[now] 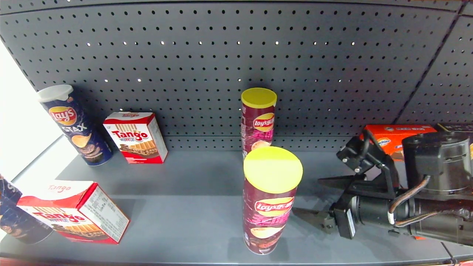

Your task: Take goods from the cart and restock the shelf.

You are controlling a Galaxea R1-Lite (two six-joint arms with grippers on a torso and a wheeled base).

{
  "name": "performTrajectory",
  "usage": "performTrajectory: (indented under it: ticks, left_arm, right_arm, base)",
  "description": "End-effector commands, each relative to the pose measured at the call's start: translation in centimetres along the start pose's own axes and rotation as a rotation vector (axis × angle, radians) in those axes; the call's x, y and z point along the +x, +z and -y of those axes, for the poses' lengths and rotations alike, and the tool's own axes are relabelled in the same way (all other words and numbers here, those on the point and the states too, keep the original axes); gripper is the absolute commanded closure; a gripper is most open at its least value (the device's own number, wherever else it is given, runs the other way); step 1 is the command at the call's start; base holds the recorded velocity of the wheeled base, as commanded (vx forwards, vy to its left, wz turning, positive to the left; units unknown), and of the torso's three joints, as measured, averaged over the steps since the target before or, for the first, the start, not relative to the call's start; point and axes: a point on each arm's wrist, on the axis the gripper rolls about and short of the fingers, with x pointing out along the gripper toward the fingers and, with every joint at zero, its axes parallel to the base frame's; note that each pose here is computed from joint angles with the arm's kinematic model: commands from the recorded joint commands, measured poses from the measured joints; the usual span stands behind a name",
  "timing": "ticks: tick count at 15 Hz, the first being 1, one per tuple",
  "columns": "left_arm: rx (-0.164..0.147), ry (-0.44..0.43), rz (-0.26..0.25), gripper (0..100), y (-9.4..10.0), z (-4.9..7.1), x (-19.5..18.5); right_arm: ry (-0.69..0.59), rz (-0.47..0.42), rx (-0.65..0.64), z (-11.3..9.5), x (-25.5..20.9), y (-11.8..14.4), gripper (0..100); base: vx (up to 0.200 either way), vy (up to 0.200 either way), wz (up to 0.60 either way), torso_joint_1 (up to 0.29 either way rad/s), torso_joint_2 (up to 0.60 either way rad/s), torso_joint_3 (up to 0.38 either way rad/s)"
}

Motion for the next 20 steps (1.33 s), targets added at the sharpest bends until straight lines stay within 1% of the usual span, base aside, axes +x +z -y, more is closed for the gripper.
performTrajectory:
  ticks: [1,2,3,4,5,6,7,8,9,10,11,12,13,14,15,16,17,18,19,20]
  left_arm:
    - [0.000,0.000,0.000,0,0.0,0.0,0.0]
    - [0.000,0.000,-0.002,0,0.0,0.0,0.0]
    - [0.000,0.000,-0.002,0,0.0,0.0,0.0]
    - [0.000,0.000,-0.002,0,0.0,0.0,0.0]
    - [0.000,-0.001,0.000,0,0.0,0.0,0.0]
    - [0.001,-0.001,0.000,0,0.0,0.0,0.0]
    - [0.001,-0.003,0.000,0,0.0,0.0,0.0]
    - [0.001,-0.003,0.000,0,0.0,0.0,0.0]
    - [0.001,-0.003,0.000,0,0.0,0.0,0.0]
    - [0.001,-0.003,0.000,0,0.0,0.0,0.0]
    - [0.001,-0.001,-0.001,0,0.0,0.0,0.0]
    - [0.001,0.000,-0.002,0,0.0,0.0,0.0]
    - [0.001,0.002,-0.002,0,0.0,0.0,0.0]
    - [0.001,0.002,0.002,0,0.0,0.0,0.0]
    - [0.001,0.002,-0.002,0,0.0,0.0,0.0]
    - [0.001,0.002,0.002,0,0.0,0.0,0.0]
    - [0.001,0.002,0.003,0,0.0,0.0,0.0]
    - [0.001,0.002,0.005,0,0.0,0.0,0.0]
    - [0.003,0.002,0.005,0,0.0,0.0,0.0]
    - [0.003,0.002,0.005,0,0.0,0.0,0.0]
  right_arm:
    - [-0.129,0.135,0.025,2.3,-4.0,1.7,0]
    - [-0.175,0.169,0.033,3.0,-5.2,1.9,0]
    - [-0.290,0.252,0.043,4.2,-8.7,2.2,0]
    - [-0.398,0.319,0.044,4.6,-11.9,2.0,0]
    - [-0.509,0.381,0.043,4.1,-15.2,0.9,0]
    - [-0.605,0.430,0.032,2.8,-17.7,-0.7,0]
    - [-0.658,0.449,0.029,2.1,-18.7,-1.6,0]
    - [-0.768,0.503,0.034,-0.2,-20.6,-5.0,0]
    - [-0.815,0.524,0.033,-1.4,-21.3,-7.3,0]
    - [-0.846,0.522,0.038,-3.1,-21.9,-11.2,0]
    - [-0.841,0.496,0.045,-4.6,-22.2,-14.8,0]
    - [-0.843,0.463,0.078,-4.6,-21.7,-16.0,0]
    - [-0.849,0.486,0.089,-4.4,-21.5,-15.9,0]
    - [-0.835,0.444,0.103,-4.1,-20.6,-17.1,0]
    - [-0.816,0.378,0.129,-3.8,-19.2,-19.0,0]
    - [-0.805,0.373,0.129,-3.8,-19.2,-19.1,0]
    - [-0.745,0.322,0.141,-3.9,-18.9,-19.6,0]
    - [-0.653,0.328,0.123,-4.1,-18.8,-19.5,0]
    - [-0.605,0.331,0.114,-4.2,-18.7,-19.5,0]
    - [-0.603,0.330,0.114,-4.2,-18.7,-19.5,0]
  base:
    - [0.000,0.000,0.00,0.000,0.00,0.000]
    - [0.000,0.000,0.00,0.000,0.00,0.000]
    - [0.000,0.000,0.00,0.000,0.00,0.000]
    - [0.000,0.000,0.00,0.000,0.00,0.000]
    - [0.000,0.000,0.00,0.000,0.00,0.000]
    - [0.000,0.000,0.00,0.000,0.00,0.000]
    - [0.000,0.000,0.00,0.000,0.00,0.000]
    - [0.000,0.000,0.00,0.000,0.00,0.000]
    - [0.000,0.000,0.00,0.000,0.00,0.000]
    - [0.000,0.000,0.00,0.000,0.00,0.000]
    - [0.000,0.000,0.00,0.000,0.00,0.000]
    - [0.000,0.000,0.00,0.000,0.00,0.000]
    - [0.000,0.000,0.00,0.000,0.00,0.000]
    - [0.000,0.000,0.00,0.000,0.00,0.000]
    - [0.000,0.000,0.00,0.000,0.00,0.000]
    - [0.000,0.000,0.00,0.000,0.00,0.000]
    - [0.000,0.000,0.00,0.000,0.00,0.000]
    - [0.000,0.000,0.00,0.000,0.00,0.000]
    - [0.000,0.000,0.00,0.000,0.00,0.000]
    - [0.000,0.000,0.00,0.000,0.00,0.000]
